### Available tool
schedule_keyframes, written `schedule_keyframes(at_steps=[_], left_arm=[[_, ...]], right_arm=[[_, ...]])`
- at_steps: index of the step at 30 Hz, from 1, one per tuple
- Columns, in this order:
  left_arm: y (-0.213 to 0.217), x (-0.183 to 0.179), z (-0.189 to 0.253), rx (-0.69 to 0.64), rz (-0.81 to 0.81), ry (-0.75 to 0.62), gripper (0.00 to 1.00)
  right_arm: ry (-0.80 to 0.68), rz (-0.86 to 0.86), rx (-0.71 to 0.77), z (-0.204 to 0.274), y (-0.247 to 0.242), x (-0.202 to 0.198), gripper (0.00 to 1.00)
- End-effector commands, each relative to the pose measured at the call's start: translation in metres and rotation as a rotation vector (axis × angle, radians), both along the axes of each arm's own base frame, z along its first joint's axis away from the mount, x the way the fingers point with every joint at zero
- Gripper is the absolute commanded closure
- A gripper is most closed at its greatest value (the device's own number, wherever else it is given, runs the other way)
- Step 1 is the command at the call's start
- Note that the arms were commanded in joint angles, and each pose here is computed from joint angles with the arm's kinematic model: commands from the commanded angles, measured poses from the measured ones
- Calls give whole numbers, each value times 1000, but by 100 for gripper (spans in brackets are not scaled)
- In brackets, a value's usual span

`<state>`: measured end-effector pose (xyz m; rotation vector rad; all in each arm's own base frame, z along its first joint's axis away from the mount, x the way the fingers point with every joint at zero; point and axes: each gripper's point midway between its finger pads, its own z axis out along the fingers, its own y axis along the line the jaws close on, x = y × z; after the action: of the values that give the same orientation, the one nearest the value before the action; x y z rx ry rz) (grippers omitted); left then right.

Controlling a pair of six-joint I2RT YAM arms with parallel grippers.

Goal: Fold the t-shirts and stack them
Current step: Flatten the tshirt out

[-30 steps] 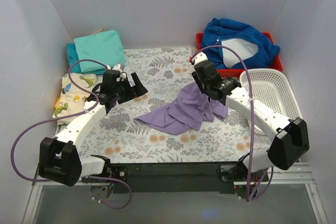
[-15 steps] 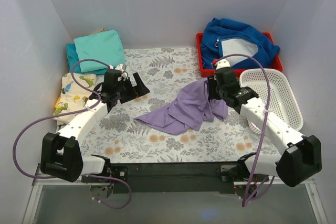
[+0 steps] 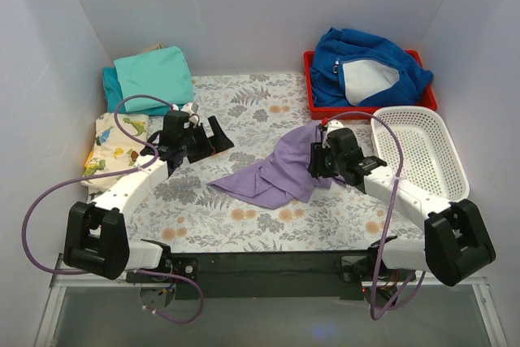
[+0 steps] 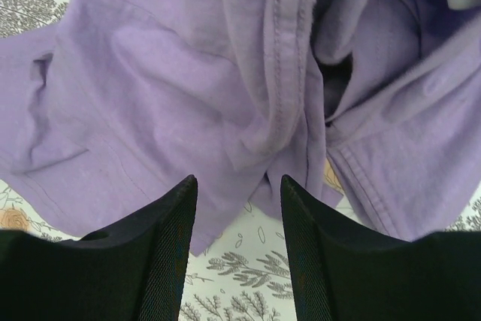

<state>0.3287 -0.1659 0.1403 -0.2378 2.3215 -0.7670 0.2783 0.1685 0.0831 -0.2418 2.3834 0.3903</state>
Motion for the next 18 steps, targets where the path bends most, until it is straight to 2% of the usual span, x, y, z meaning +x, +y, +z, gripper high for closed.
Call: schedule_keyframes(at_steps=[1,10,12,13,14,15,18], left_arm=[[1,0,-3,-5,3,-2,2],[3,1,-5,7,13,-3,2],[4,1,-6,7,15,-1,2],[4,0,-8,9,16,3,2],[4,0,-8,10,15,2,2],[5,0,-9,12,17,3,2],[6,-1,-10,18,22,3,2]], right_arm=[[-64,23,49,4,15,17,46],[-99,51,1,-6,21,40,49],[-114,59,0,-6,23,45,69],[-130,78,8,-4,27,47,85],[-140,87,16,0,29,48,91],[-148,98,25,3,31,49,97],[-199,154,83,27,41,45,99]])
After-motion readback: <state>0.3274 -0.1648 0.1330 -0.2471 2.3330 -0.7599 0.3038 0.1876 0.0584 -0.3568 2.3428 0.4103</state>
